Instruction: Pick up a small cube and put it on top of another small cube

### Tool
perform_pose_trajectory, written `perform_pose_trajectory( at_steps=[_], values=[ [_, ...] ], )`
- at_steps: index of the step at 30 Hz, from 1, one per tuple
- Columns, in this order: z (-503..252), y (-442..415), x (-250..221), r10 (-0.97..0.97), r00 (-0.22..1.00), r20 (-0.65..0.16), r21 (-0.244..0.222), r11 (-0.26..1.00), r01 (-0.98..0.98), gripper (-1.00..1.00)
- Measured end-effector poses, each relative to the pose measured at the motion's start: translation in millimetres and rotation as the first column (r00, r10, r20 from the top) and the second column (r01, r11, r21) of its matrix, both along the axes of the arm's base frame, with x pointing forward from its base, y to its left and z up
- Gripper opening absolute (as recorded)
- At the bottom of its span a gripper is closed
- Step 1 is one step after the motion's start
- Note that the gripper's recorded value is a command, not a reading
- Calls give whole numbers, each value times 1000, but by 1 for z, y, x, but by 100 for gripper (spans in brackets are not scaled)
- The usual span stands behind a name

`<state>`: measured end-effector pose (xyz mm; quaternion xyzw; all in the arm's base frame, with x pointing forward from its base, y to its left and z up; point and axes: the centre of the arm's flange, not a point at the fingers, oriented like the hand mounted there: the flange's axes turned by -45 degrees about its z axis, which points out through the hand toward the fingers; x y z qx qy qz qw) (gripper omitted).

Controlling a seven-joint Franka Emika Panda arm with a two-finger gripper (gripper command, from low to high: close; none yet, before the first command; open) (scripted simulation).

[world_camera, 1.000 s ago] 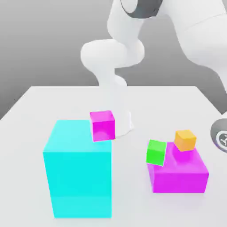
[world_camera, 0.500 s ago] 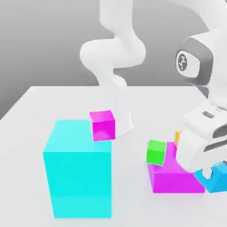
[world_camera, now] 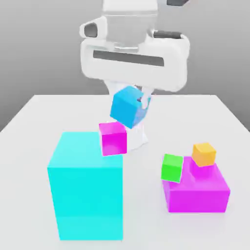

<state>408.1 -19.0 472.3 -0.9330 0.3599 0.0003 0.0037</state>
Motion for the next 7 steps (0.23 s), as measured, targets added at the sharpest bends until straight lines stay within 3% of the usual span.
perform_pose_trajectory(
  at_steps=[4, 5, 7],
  values=[
    [-45, -8, -8, -56, 998, -1, -2, 998, 56, -100],
    [-54, -8, -8, -58, 998, -1, -2, 998, 58, 100],
    [-54, -8, -8, -58, 998, 0, -2, 998, 58, 100]
  ],
)
